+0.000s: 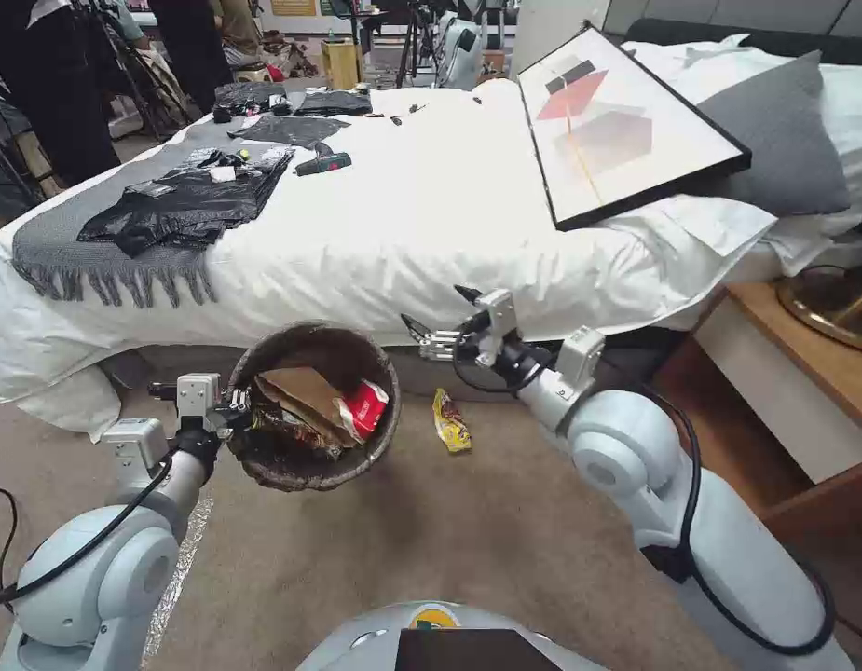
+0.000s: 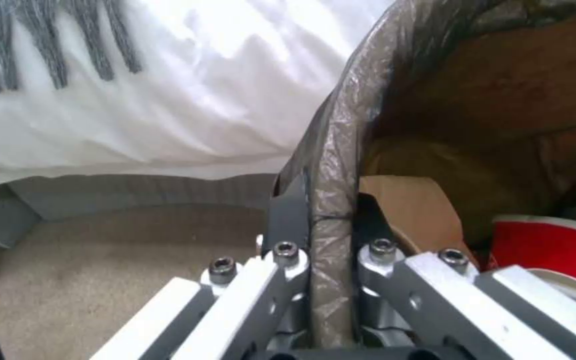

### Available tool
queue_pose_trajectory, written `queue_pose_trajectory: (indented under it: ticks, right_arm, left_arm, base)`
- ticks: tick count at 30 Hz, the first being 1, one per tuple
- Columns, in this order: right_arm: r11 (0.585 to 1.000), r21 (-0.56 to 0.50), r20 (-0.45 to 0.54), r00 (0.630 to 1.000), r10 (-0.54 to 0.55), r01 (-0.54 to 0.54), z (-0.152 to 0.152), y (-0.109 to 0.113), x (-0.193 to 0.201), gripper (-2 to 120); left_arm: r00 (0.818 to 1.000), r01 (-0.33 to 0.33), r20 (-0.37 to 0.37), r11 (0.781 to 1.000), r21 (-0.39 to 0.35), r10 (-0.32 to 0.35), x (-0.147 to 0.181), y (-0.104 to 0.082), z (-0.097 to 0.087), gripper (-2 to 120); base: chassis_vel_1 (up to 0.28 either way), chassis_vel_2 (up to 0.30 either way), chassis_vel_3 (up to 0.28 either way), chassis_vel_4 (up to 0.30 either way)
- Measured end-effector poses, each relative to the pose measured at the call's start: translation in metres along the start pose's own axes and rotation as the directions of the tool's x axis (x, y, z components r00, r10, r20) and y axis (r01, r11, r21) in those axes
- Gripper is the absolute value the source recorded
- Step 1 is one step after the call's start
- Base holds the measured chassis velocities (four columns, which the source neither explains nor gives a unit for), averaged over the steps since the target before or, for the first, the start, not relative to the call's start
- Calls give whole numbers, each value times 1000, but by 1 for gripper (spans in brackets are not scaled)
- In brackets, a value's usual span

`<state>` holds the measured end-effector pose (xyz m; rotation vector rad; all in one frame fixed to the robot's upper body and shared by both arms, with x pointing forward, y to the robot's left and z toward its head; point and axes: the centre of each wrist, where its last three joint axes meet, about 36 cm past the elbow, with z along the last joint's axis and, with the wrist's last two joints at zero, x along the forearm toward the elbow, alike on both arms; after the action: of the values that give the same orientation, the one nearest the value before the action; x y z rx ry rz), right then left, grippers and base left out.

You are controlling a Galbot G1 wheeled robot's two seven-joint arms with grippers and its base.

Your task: Pick up the trash bin, then pick up the garbage from the floor and place it into the trash bin.

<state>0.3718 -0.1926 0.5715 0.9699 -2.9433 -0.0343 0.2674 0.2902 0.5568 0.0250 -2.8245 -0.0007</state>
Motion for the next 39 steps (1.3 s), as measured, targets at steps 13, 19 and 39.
queue_pose_trajectory:
  ticks: [13,19,39]
  right_arm:
    - [978,-75,-155,971,181,-194,46,-20,15,100]
    - [964,-113,-233,950,209,-240,74,-19,10,100]
    - [897,-191,-461,843,276,-398,176,-29,-36,100]
  left_arm:
    - [1000,-1,3,1000,3,1,-1,2,-1,2]
    - [1000,-3,6,1000,1,3,-1,3,-2,2]
    - [1000,-6,9,1000,0,6,1,3,-4,2]
  base:
    - [0,0,0,0]
    - [0,0,0,0]
    - [0,0,0,0]
